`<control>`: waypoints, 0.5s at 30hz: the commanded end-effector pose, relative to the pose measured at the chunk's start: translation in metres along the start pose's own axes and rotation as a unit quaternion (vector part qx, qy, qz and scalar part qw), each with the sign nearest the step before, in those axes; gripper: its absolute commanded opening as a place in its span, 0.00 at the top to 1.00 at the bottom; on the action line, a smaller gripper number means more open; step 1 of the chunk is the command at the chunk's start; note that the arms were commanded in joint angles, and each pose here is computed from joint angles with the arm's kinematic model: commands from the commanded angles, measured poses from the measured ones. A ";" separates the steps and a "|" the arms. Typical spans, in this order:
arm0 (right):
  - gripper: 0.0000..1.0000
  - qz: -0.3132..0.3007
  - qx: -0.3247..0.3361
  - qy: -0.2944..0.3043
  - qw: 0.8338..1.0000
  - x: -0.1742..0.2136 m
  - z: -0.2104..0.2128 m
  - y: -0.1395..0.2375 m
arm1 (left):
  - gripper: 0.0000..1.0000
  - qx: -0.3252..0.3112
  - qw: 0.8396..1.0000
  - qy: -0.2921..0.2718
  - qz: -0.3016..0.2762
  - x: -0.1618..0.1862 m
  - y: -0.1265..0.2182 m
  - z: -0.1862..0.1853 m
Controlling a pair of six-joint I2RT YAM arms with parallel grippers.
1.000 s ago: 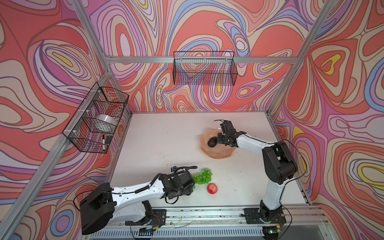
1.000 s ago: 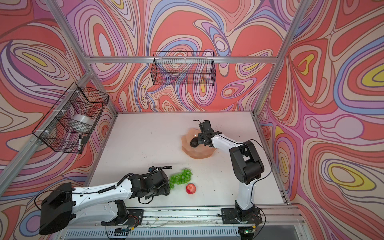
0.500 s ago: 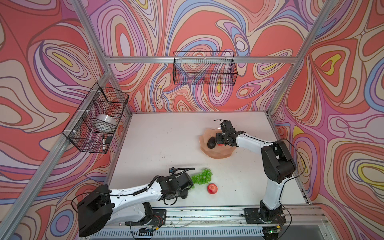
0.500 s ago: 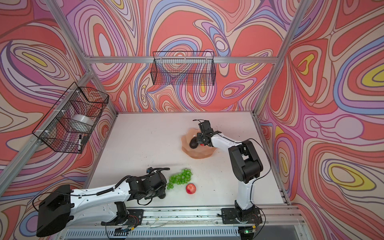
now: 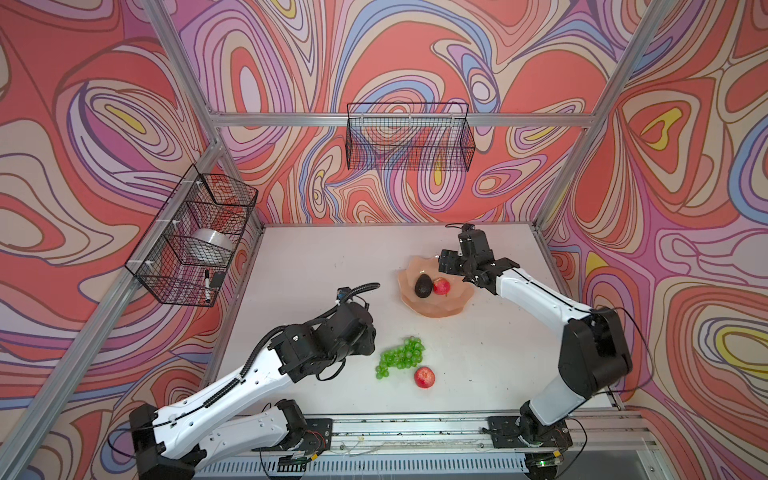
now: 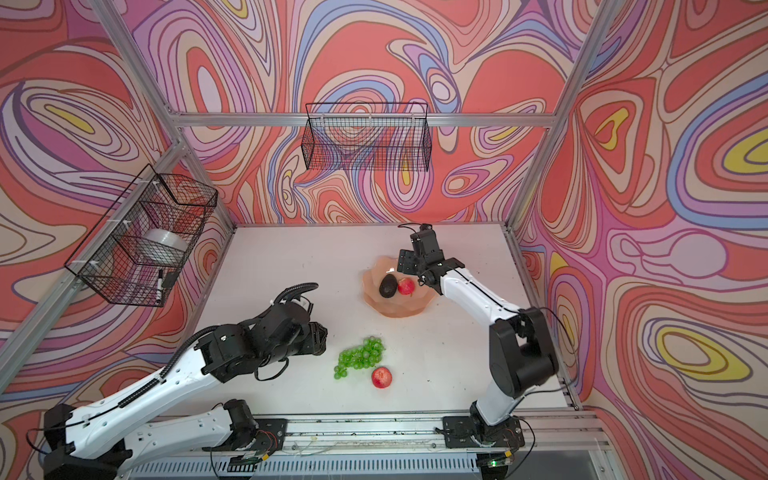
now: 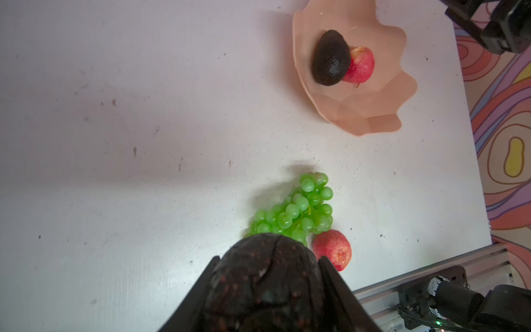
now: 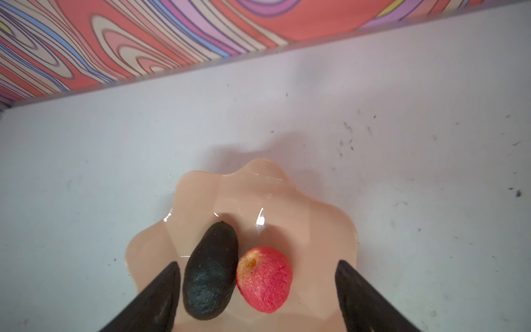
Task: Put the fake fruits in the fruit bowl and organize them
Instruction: 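Drop the apple into the bowl while the left gripper grasps the avocado, then release the second avocado into the bowl while the right gripper draws back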
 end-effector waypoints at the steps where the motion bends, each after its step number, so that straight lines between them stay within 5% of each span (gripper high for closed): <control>1: 0.07 -0.018 0.005 -0.007 1.000 0.001 -0.015 0.035 | 0.54 0.036 0.991 -0.121 0.033 -0.026 -0.033 -0.037; 7: 0.03 -0.033 0.023 -0.041 0.998 0.019 -0.050 0.088 | 0.55 0.096 0.973 -0.199 0.060 -0.082 -0.090 -0.109; 15: 0.02 -0.036 0.036 -0.060 0.997 0.039 -0.068 0.116 | 0.59 0.078 0.975 -0.179 0.109 -0.095 -0.166 -0.133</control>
Point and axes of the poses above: each gripper's point midway between its finger pads, its own y axis back along the fingers, its own z axis along the line the jaws close on, x = y × z, the point moved 9 cm from there along y, back along the fingers, and after that the axes turned 9 degrees about -y, right-handed, at the moved point
